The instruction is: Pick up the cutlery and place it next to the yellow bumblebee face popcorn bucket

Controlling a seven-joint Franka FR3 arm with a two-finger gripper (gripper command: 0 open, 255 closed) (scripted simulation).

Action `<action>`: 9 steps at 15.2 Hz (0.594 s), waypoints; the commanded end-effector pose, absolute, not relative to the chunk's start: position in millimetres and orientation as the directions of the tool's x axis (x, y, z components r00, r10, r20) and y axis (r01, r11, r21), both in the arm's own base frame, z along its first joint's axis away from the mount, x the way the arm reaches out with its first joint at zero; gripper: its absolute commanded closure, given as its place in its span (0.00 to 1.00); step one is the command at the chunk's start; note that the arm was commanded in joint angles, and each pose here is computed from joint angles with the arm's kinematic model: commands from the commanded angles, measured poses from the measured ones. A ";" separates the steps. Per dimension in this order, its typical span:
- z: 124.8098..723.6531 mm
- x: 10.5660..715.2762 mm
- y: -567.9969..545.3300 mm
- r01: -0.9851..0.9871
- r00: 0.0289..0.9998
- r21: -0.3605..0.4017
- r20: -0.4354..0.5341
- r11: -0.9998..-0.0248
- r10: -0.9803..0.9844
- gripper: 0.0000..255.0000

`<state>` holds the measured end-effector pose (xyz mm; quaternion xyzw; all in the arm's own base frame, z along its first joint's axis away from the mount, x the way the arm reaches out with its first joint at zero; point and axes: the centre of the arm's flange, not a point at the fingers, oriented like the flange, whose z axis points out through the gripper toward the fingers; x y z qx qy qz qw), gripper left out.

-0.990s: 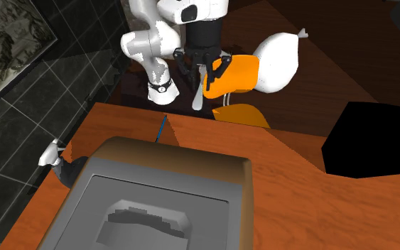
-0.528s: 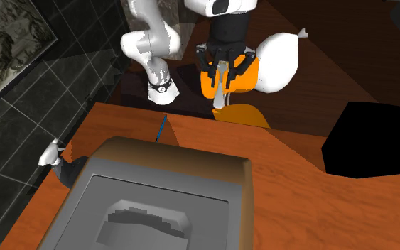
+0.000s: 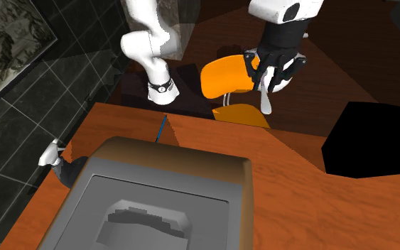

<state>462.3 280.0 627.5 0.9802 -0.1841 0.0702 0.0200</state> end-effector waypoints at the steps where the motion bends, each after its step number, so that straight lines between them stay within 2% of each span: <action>1: 630.3 474.3 301.7 -0.367 0.921 0.012 0.145 -0.930 -0.361 1.00; 9: 625.6 510.5 390.3 -0.367 0.921 0.012 0.145 -0.930 -0.361 1.00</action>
